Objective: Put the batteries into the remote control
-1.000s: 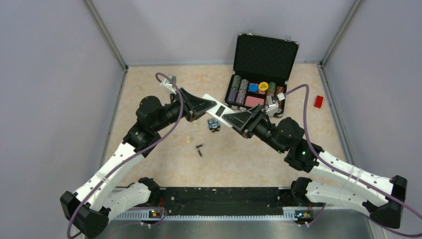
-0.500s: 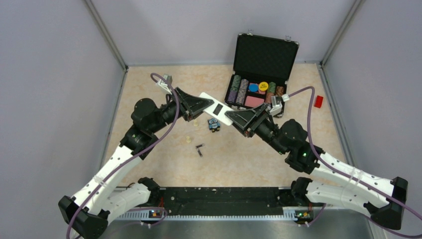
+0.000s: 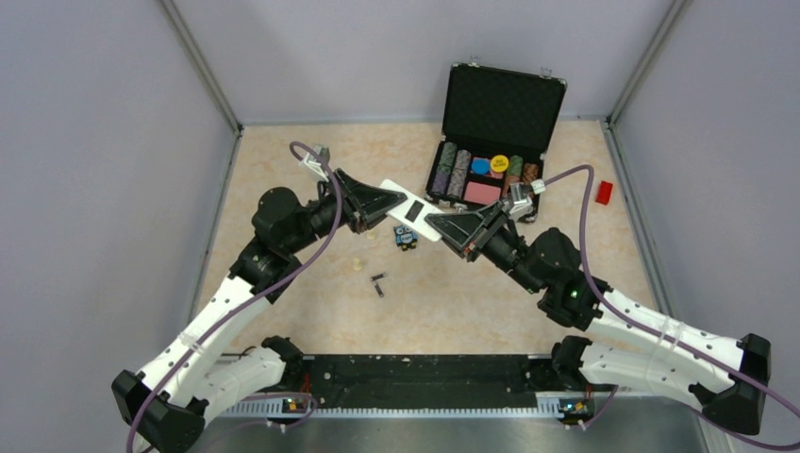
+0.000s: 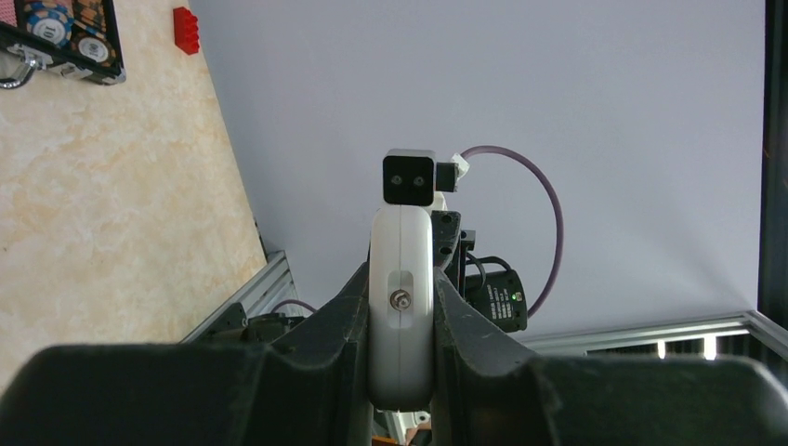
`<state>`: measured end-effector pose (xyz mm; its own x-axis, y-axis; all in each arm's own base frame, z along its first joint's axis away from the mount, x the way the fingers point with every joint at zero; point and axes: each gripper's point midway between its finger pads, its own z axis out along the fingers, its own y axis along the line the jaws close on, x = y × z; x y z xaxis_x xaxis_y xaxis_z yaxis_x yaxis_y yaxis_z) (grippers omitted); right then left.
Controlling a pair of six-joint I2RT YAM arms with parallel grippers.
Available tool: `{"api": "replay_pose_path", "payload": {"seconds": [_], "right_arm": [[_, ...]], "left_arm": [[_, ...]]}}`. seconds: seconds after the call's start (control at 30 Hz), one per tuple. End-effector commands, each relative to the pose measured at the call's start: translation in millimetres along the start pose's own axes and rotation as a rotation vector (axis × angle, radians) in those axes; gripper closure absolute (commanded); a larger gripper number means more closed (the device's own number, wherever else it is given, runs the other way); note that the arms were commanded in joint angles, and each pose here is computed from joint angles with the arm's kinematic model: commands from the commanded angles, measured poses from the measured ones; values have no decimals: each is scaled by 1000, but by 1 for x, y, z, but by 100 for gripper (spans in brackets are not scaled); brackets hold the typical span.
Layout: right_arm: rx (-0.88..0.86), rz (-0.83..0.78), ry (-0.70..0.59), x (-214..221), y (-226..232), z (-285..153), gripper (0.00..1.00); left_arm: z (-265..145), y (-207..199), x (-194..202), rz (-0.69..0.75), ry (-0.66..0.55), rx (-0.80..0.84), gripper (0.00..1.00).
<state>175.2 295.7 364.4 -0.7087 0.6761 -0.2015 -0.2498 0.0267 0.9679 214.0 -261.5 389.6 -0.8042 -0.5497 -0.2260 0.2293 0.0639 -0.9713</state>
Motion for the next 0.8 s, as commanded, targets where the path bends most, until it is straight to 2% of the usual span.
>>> {"api": "replay_pose_path", "payload": {"seconds": [0.0,0.43,0.77], "right_arm": [[42,-59,23,6,-20,-9,93],[40,-179,68,10,-24,-21,96],[50,-115,30,6,-29,-13,92]], "left_arm": [[-6,-27,-14,42,-47,94,100],[-8,-14,-28,37,-34,59,100],[-12,-18,-38,42,-104,99,100]]}}
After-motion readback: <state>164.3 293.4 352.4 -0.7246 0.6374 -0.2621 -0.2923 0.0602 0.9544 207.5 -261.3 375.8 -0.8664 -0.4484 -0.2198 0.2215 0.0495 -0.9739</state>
